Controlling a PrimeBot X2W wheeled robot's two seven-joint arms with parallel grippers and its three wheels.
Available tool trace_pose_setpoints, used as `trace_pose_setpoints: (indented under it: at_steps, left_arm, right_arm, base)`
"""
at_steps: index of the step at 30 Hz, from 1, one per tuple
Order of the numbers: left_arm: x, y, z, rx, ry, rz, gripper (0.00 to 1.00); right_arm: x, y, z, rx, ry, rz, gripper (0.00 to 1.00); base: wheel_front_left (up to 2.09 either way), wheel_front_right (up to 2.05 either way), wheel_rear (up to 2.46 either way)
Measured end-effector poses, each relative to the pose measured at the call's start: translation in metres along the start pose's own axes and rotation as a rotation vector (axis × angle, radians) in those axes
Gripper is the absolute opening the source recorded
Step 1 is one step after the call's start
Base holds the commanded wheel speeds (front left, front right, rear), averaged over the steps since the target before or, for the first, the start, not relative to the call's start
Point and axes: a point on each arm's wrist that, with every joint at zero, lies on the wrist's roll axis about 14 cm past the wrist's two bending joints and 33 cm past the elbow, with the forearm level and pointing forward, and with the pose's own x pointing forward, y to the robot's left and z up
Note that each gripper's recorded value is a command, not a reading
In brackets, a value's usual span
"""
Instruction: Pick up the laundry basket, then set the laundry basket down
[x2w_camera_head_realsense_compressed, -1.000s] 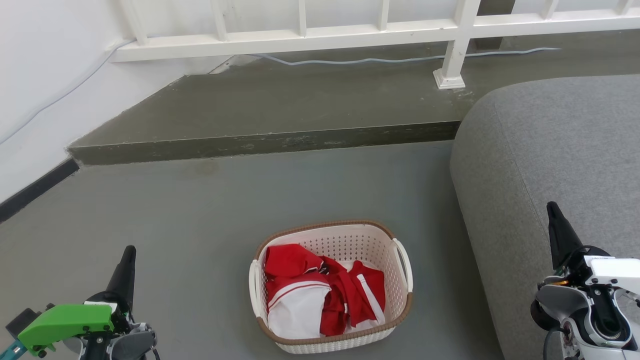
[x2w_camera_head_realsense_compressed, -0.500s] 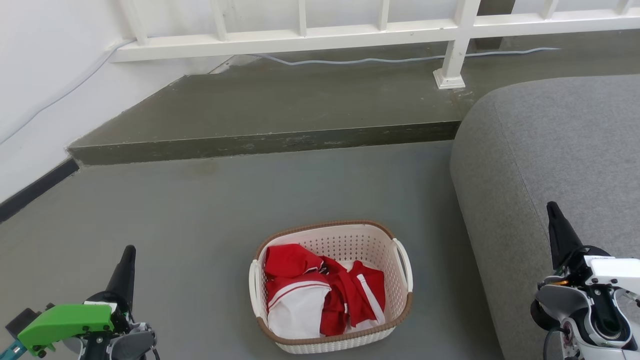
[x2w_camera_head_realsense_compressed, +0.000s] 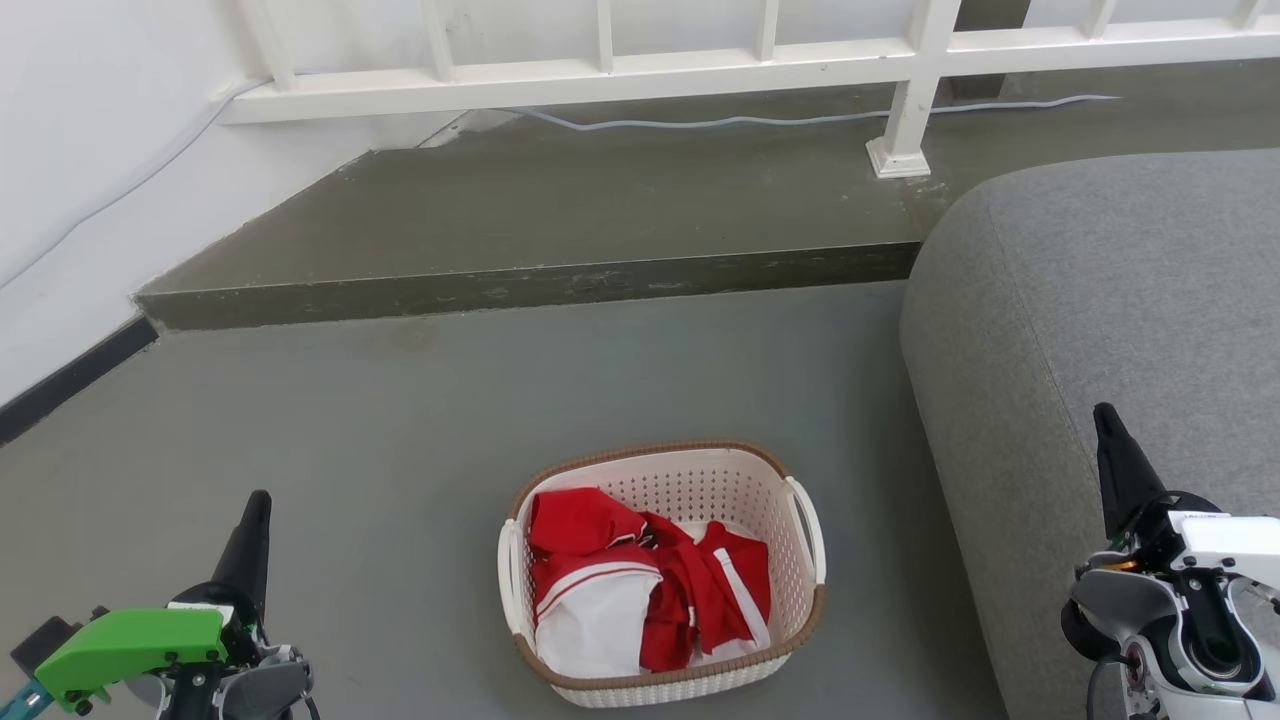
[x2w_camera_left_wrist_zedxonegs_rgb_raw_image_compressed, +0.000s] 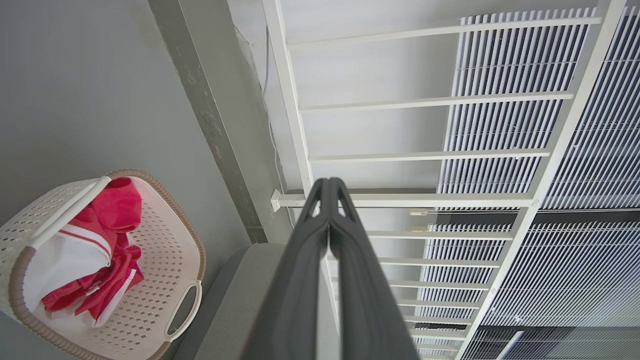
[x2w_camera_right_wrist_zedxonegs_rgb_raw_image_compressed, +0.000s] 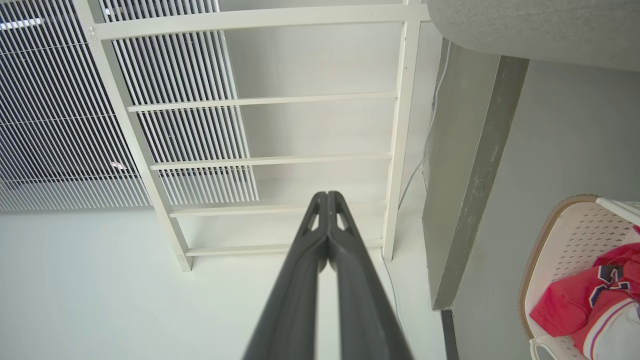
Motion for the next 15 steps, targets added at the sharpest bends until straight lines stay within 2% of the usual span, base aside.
trace_pose_setpoints:
  at_steps: [15]
  left_arm:
    - [0.0000,-0.0002,-0.0001,-0.001,0.000,-0.001,0.00]
  right_arm:
    - [0.0000,0.0001,0.0000,0.000,0.000,0.000,0.00]
  base:
    - [0.00,0.00,0.00]
